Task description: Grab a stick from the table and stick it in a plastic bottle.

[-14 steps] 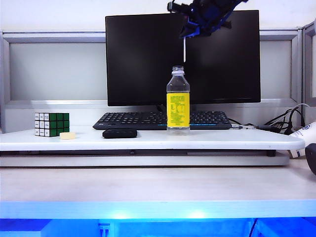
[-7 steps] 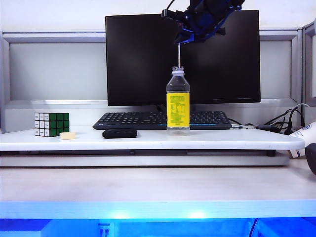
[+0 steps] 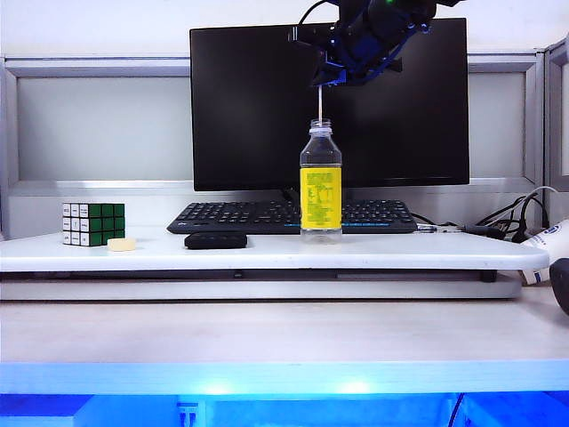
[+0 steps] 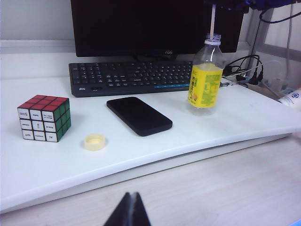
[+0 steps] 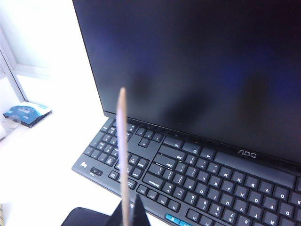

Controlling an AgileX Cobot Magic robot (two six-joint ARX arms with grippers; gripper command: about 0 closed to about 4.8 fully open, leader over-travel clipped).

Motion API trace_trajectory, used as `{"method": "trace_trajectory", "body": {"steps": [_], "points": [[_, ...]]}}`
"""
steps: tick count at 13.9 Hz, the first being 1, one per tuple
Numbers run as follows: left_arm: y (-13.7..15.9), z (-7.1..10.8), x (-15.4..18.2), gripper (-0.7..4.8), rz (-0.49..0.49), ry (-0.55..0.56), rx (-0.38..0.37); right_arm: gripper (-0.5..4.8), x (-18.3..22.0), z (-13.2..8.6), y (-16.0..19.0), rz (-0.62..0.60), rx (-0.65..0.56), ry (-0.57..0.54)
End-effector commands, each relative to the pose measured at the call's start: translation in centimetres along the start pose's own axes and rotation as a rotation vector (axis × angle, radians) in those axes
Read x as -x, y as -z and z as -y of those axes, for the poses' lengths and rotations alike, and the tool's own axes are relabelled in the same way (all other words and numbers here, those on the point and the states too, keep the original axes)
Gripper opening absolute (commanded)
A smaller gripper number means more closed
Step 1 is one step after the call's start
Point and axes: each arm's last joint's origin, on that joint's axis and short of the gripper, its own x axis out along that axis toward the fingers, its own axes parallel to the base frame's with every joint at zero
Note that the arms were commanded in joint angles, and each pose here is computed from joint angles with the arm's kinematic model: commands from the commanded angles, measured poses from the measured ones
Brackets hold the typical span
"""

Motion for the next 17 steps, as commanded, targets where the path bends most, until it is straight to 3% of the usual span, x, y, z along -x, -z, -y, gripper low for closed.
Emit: {"method": "trace_trajectory", "body": {"steps": [1, 3, 4, 5, 7, 11, 12, 13, 17], "points": [[-0.1, 0.0, 0.0, -0.06, 0.008, 0.003, -0.002, -0.06, 0.0, -0.1, -0.4, 0.027, 0.006, -0.005], [-0.1, 0.0, 0.0, -0.06, 0.008, 0.002, -0.003, -0.01, 0.0, -0.1, -0.4, 0.029, 0.007, -0.007], [-0.1, 0.0, 0.0, -0.06, 0.008, 0.002, -0.002, 0.29, 0.0, -0.1, -0.4, 0.029, 0.006, -0.009], [-0.1, 0.0, 0.0, -0.06, 0.008, 0.002, -0.002, 0.94, 0.0, -0.1, -0.4, 0.029, 0.006, -0.009], [-0.1, 0.0, 0.0, -0.06, 0.008, 0.002, -0.003, 0.99, 0.0, -0.1, -0.4, 0.027, 0.006, -0.009], [-0.1, 0.0, 0.0, -0.06, 0.008, 0.003, -0.003, 0.98, 0.0, -0.1, -0.5, 0.030, 0.007, -0.007], [-0.1, 0.0, 0.0, -0.06, 0.008, 0.002, -0.003, 0.81, 0.1, -0.1, -0.6, 0.035, 0.007, -0.005], [-0.1, 0.0, 0.0, -0.06, 0.008, 0.003, -0.003, -0.03, 0.4, -0.2, -1.0, 0.045, 0.010, -0.004], [-0.2, 0.0, 0.0, -0.06, 0.011, 0.003, -0.034, -0.03, 2.9, -0.4, -4.3, 0.147, 0.064, 0.056]]}}
